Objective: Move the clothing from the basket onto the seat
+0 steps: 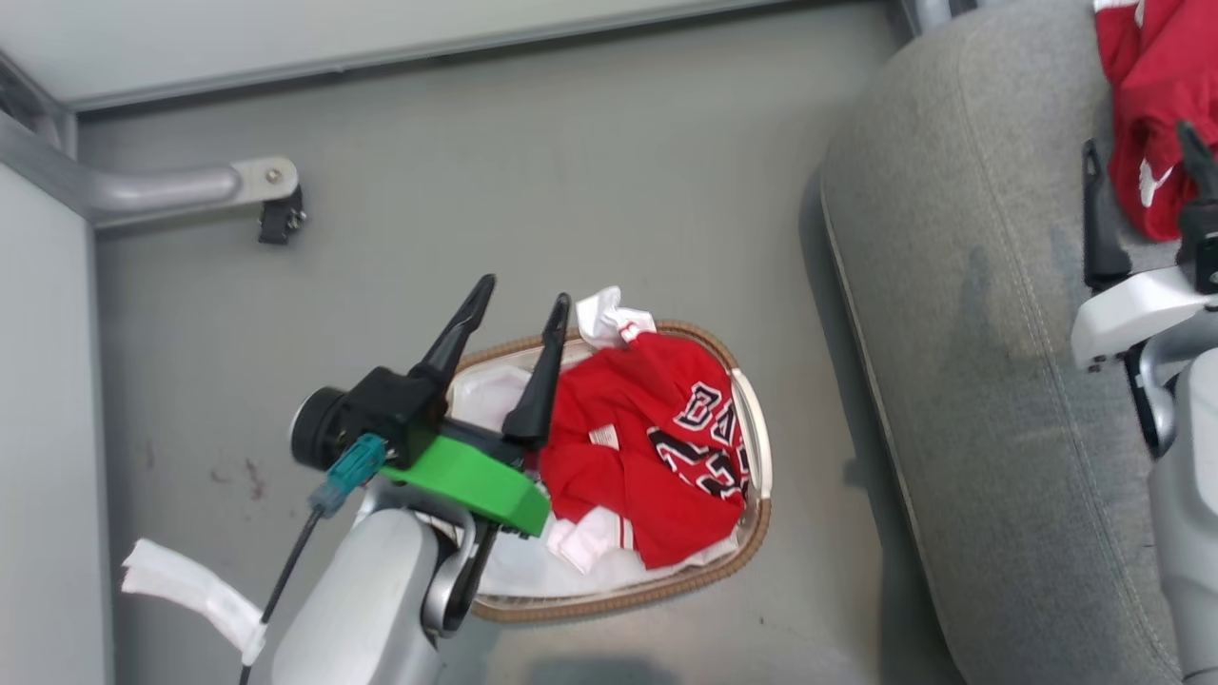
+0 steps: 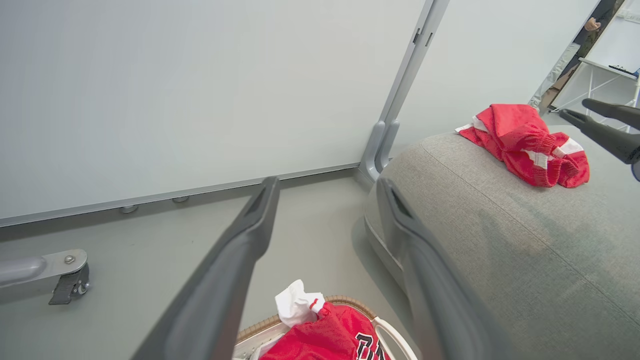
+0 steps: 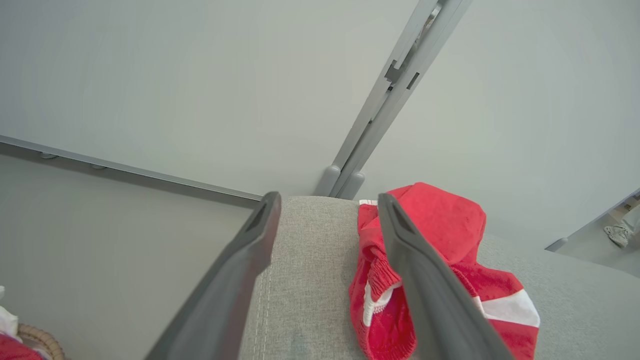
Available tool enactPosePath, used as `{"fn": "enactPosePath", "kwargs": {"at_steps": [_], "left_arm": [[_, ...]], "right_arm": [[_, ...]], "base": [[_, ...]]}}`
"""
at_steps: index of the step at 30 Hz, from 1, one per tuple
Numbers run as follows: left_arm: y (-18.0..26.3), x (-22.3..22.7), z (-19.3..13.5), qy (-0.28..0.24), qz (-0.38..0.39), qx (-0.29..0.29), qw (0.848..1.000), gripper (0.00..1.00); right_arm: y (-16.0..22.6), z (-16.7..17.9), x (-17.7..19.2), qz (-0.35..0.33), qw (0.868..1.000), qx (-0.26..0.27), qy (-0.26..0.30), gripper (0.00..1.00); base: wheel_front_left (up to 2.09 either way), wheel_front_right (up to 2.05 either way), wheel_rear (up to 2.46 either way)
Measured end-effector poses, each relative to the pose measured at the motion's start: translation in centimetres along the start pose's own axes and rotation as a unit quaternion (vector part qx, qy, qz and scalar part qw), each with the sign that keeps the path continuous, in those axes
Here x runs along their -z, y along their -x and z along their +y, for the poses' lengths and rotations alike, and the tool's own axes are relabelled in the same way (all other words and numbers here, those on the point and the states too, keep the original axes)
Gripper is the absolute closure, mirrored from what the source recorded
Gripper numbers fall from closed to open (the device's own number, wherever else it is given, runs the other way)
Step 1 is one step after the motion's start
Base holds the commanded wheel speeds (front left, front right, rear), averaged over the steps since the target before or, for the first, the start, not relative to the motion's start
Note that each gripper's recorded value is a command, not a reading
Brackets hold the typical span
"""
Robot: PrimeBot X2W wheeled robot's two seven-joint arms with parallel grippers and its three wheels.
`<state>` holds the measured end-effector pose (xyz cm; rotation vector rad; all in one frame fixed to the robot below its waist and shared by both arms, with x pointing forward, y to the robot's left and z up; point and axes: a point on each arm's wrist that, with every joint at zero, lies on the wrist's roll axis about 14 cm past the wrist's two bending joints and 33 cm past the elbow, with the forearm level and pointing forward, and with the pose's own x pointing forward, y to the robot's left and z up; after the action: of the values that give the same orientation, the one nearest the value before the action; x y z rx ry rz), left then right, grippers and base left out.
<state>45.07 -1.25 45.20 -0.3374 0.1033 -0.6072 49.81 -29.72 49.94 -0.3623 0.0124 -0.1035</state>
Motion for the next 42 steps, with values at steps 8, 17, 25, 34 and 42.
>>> {"fn": "enactPosePath", "kwargs": {"at_steps": [8,17,25,34,42], "left_arm": [[4.7,-3.7,3.2,-0.028,-0.042,-0.091,0.995,0.00],[10.2,-4.4,4.8,-0.036,-0.052,-0.159,0.985,0.00],[14.3,-3.9,6.1,-0.032,-0.050,-0.212,0.975,0.00],[16.2,-2.9,6.2,-0.021,-0.042,-0.229,0.972,0.00],[16.1,-2.7,6.0,-0.017,-0.040,-0.226,0.973,0.00]], "right_arm": [[2.4,4.3,-3.5,-0.033,0.996,-0.027,-0.076,0.00],[6.4,6.7,-4.7,-0.045,0.988,-0.038,-0.143,0.00],[9.3,9.0,-4.7,-0.046,0.979,-0.067,-0.189,0.00],[11.6,10.1,-3.3,-0.025,0.973,-0.079,-0.217,0.00],[11.8,10.3,-3.2,-0.023,0.972,-0.080,-0.221,0.00]], "base": [[0.00,0.00,0.00],[0.00,0.00,0.00],[0.00,0.00,0.00],[0.00,0.00,0.00],[0.00,0.00,0.00]]}}
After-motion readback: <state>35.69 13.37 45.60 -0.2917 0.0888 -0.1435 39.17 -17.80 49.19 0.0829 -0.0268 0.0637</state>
